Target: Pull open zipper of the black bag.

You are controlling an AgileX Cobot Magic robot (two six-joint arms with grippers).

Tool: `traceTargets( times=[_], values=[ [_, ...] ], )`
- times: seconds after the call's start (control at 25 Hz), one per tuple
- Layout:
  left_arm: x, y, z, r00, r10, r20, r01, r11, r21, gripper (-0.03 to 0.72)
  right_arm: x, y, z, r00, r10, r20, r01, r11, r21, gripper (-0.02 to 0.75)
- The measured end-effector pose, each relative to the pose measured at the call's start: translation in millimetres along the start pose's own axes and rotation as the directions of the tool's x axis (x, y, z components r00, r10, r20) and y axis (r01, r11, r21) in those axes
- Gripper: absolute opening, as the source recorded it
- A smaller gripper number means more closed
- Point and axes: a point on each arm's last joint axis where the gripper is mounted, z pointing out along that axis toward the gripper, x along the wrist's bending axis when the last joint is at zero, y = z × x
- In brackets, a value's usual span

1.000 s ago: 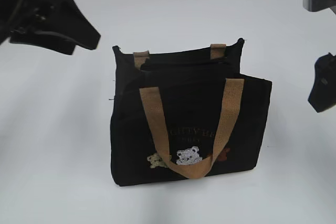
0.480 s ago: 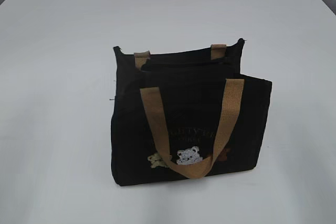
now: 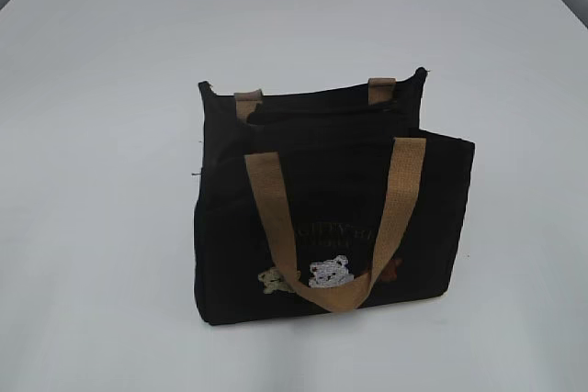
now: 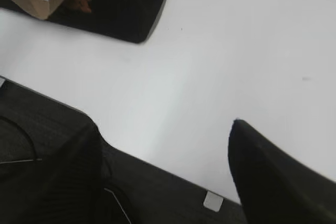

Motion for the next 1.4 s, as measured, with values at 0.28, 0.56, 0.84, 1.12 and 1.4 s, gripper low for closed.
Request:
traceTargets(
  times=[0.28, 0.56, 0.84, 1.12, 1.4],
  values=[
    [-1.3, -6.8, -8.5, 1.0, 0.006, -0.003, -0.006, 0.998, -0.059, 0.445, 2.6, -4.5, -6.9, 1.0, -0.017, -0.009, 0.017, 0.998, -0.059, 0.578],
    [-1.3, -7.2, -8.0, 1.0, 0.005, -0.003, -0.005, 0.998, -0.057, 0.439, 2.9, -4.5, -6.9, 1.0, -0.017, -0.012, 0.016, 0.998, -0.06, 0.578],
    [-1.3, -7.2, -8.0, 1.0, 0.004, -0.003, -0.005, 0.998, -0.057, 0.438, 2.9, -4.4, -6.9, 1.0, -0.018, -0.013, 0.017, 0.998, -0.061, 0.578],
    [-1.4, -7.1, -7.8, 1.0, -0.006, -0.018, 0.005, 0.998, -0.057, 0.428, 2.9, -4.6, -6.6, 1.0, -0.017, -0.013, 0.017, 0.998, -0.06, 0.578],
    [-1.9, -6.1, -6.1, 0.974, -0.11, -0.198, 0.098, 0.993, -0.07, 0.406, 1.3, -6.9, -9.8, 0.992, 0.081, 0.099, -0.072, 0.993, -0.094, 0.578]
  ],
)
